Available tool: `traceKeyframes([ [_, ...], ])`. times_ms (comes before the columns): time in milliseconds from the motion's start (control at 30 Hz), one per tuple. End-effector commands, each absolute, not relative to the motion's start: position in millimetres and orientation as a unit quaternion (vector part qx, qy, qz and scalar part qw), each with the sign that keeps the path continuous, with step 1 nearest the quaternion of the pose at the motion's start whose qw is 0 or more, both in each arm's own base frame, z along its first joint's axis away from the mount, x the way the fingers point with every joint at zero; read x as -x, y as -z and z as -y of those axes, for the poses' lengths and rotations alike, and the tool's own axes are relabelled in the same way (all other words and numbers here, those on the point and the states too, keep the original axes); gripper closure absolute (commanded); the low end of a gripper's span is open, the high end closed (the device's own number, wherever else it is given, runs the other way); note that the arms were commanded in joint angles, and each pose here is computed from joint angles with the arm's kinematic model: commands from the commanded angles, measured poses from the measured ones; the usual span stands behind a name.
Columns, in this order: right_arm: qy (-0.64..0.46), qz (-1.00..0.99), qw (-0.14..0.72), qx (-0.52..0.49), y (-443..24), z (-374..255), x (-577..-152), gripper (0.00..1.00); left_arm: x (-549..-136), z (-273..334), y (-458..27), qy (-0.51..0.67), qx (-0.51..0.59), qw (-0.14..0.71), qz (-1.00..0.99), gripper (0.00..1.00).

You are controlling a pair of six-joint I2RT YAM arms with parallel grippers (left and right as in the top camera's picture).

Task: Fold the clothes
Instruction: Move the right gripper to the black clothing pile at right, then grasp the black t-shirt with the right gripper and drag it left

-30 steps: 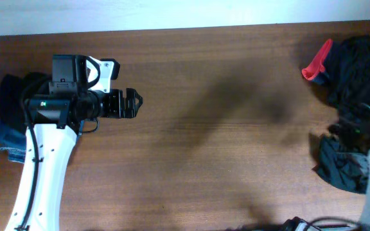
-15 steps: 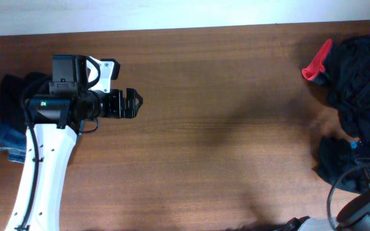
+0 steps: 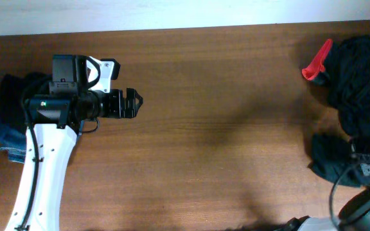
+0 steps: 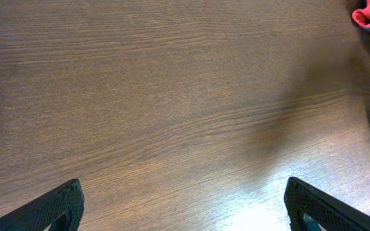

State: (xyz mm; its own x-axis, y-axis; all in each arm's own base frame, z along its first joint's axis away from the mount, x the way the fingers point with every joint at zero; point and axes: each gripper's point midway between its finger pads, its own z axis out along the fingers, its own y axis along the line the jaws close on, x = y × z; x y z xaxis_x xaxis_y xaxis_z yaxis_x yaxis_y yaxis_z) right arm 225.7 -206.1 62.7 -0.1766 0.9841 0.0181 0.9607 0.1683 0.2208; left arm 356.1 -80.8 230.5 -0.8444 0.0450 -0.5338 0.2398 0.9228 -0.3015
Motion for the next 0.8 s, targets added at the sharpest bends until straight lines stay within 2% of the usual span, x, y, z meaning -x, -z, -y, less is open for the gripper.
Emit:
traceKeyframes([
  [0, -0.226, -0.825, 0.210, -0.473, -148, 154, -283, 0.96, -361, 82, -239, 0.188, -0.075, 0.283, -0.938, 0.01],
  [133, -0.271, -0.864, 0.371, -0.205, -242, 85, -314, 0.96, -367, 82, -243, 0.188, -0.078, 0.297, -0.933, 0.01],
  [333, -0.255, -0.833, 0.492, 0.008, -327, -4, -314, 0.96, -370, 83, -246, 0.188, -0.080, 0.305, -0.930, 0.01],
  [400, -0.224, -0.827, 0.515, 0.032, -338, -17, -317, 0.96, -370, 83, -246, 0.188, -0.080, 0.306, -0.930, 0.01],
  [533, -0.128, -0.849, 0.488, -0.155, -315, 18, -328, 0.96, -370, 83, -246, 0.188, -0.080, 0.305, -0.930, 0.01],
  [567, -0.126, -0.853, 0.482, -0.153, -311, 15, -330, 0.96, -370, 83, -246, 0.188, -0.080, 0.305, -0.930, 0.01],
  [667, -0.147, -0.866, 0.462, -0.121, -300, -6, -339, 0.96, -370, 83, -246, 0.188, -0.080, 0.305, -0.930, 0.01],
  [700, -0.173, -0.872, 0.456, -0.037, -296, -32, -343, 0.96, -370, 83, -246, 0.188, -0.080, 0.305, -0.930, 0.01],
  [767, -0.221, -0.866, 0.447, 0.039, -295, -63, -343, 0.96, -370, 83, -246, 0.188, -0.080, 0.305, -0.930, 0.01],
])
